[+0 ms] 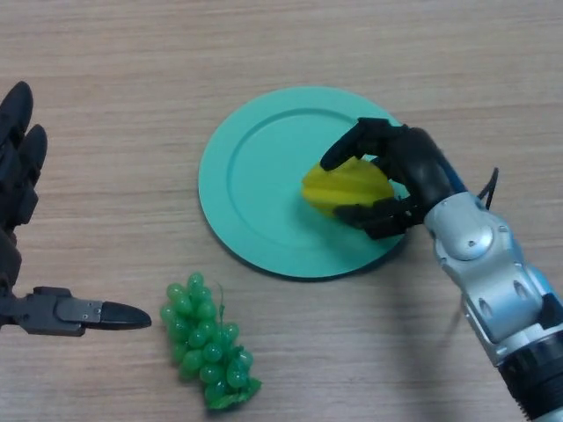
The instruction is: Pick up the yellow starfruit and place it on the plate
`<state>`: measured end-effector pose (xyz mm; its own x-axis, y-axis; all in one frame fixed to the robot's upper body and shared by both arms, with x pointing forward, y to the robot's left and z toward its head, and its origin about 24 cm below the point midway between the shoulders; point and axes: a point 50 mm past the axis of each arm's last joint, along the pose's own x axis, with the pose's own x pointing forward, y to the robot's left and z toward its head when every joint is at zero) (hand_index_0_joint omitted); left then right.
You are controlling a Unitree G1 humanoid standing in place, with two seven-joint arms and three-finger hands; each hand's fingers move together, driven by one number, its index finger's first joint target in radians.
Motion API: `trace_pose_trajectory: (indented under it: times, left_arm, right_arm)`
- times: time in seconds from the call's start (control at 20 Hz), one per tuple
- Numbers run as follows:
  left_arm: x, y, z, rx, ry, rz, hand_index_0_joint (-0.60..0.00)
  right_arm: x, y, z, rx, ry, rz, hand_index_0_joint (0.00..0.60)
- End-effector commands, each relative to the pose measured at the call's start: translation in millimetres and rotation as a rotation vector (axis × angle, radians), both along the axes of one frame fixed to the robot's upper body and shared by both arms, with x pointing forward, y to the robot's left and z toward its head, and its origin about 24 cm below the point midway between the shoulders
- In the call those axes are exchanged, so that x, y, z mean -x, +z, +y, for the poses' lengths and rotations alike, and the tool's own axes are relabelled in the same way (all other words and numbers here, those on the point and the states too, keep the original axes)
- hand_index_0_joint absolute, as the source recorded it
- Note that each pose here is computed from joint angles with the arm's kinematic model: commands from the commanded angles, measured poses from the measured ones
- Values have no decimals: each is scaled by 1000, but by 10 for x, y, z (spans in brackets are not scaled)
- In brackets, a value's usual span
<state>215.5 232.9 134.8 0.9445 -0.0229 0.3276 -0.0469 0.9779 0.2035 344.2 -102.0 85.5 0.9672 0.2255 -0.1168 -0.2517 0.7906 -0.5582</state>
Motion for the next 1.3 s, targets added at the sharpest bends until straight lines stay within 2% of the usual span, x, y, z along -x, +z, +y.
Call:
trace_pose_trajectory:
  times: [0.05, 0.1, 0.15, 0.25, 0.45, 0.55, 0.65, 0.75, 0.8, 0.95, 1.05, 1.15, 1.3]
  left_arm:
    - [115, 295, 96, -62, 18, -173, 0]
    - [116, 292, 103, -59, 15, -165, 0]
    - [118, 290, 104, -58, 13, -163, 0]
    - [113, 294, 110, -57, 14, -167, 0]
    - [84, 286, 79, -61, 13, -177, 0]
    - [75, 287, 65, -54, 2, -177, 0]
    - [69, 302, 61, -55, -5, -189, 0]
    - [60, 296, 51, -61, -14, -187, 0]
    - [35, 274, 21, -65, -30, -159, 0]
    - [17, 234, -37, -75, -47, -142, 0]
    - [-16, 266, -85, -67, -42, -169, 0]
    - [-40, 272, -155, -59, -64, -155, 0]
    - [-37, 324, -285, -49, -98, -177, 0]
  right_arm:
    - [-102, 406, 23, -20, -2, -197, 200]
    - [-127, 384, 9, 67, -8, -219, 57]
    - [-140, 375, 2, 111, -12, -232, 0]
    - [-145, 419, 2, 114, -10, -254, 0]
    - [-55, 646, -47, 50, -3, -380, 0]
    - [28, 739, -106, 1, 20, -381, 0]
    - [144, 797, -207, -46, 33, -377, 0]
    - [267, 854, -346, -99, 13, -380, 0]
    - [358, 892, -441, -108, -9, -433, 0]
    - [577, 901, -573, -148, -19, -485, 0]
    - [769, 888, -637, -245, -13, -476, 0]
    - [936, 876, -683, -314, 10, -467, 0]
    - [1155, 809, -628, -470, 46, -423, 0]
